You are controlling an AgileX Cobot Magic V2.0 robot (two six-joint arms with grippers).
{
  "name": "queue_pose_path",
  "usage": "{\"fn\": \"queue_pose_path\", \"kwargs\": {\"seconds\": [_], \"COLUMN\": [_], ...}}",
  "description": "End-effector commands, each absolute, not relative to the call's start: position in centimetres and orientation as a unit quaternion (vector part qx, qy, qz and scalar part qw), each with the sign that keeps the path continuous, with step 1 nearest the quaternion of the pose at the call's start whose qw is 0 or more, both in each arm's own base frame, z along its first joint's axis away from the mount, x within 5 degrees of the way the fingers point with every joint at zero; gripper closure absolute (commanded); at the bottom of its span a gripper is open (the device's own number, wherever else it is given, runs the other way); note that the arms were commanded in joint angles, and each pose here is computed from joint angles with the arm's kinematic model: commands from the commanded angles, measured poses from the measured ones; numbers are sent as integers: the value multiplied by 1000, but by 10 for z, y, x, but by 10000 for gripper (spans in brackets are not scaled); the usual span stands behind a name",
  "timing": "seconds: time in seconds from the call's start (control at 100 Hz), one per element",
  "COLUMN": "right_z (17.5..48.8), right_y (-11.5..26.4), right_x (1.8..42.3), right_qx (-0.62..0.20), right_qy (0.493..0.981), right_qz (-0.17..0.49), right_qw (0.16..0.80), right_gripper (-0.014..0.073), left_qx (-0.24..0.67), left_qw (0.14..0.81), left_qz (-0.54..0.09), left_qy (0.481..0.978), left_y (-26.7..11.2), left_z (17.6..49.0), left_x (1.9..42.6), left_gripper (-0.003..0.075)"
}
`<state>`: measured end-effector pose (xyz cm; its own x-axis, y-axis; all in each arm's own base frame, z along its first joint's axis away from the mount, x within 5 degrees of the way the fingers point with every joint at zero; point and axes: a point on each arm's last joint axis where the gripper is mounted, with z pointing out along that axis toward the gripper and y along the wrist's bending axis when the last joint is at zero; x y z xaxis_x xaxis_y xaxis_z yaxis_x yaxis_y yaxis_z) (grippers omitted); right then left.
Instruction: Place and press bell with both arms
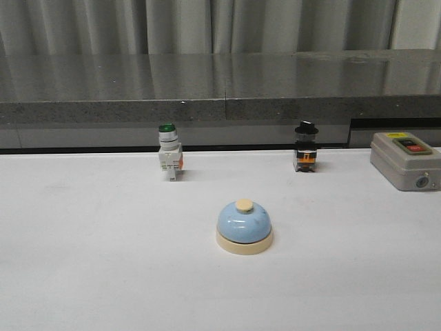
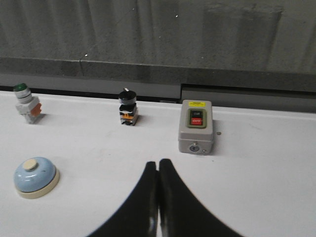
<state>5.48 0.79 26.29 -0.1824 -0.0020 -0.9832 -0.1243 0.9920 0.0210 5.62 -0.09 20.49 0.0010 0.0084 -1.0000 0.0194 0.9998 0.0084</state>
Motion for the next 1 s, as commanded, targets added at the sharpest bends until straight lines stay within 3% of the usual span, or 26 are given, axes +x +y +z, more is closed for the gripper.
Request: {"fn": "queue_pose_path", "kwargs": {"seconds": [0.0, 0.28, 0.61, 0.99], "right_z": [267, 230, 209, 207], "right_y": [5, 4, 3, 3], "right_x": [50, 47, 54, 54], "right_qx": [-28, -21, -18, -18], "right_qy": [716, 703, 682, 684], "right_qz": [39, 31, 25, 25], "right_qw": [696, 710, 731, 729], "right_gripper": [655, 655, 655, 655], "left_qx": [8, 8, 8, 8], "left_qw": [732, 732, 732, 732], "left_qz": [-8, -8, -8, -8], "left_qy": [682, 682, 682, 682], "left_y": [-1, -1, -1, -1], "left_z": [200, 200, 200, 200], "left_x": [55, 55, 55, 55], "left_gripper": [739, 739, 740, 740]}}
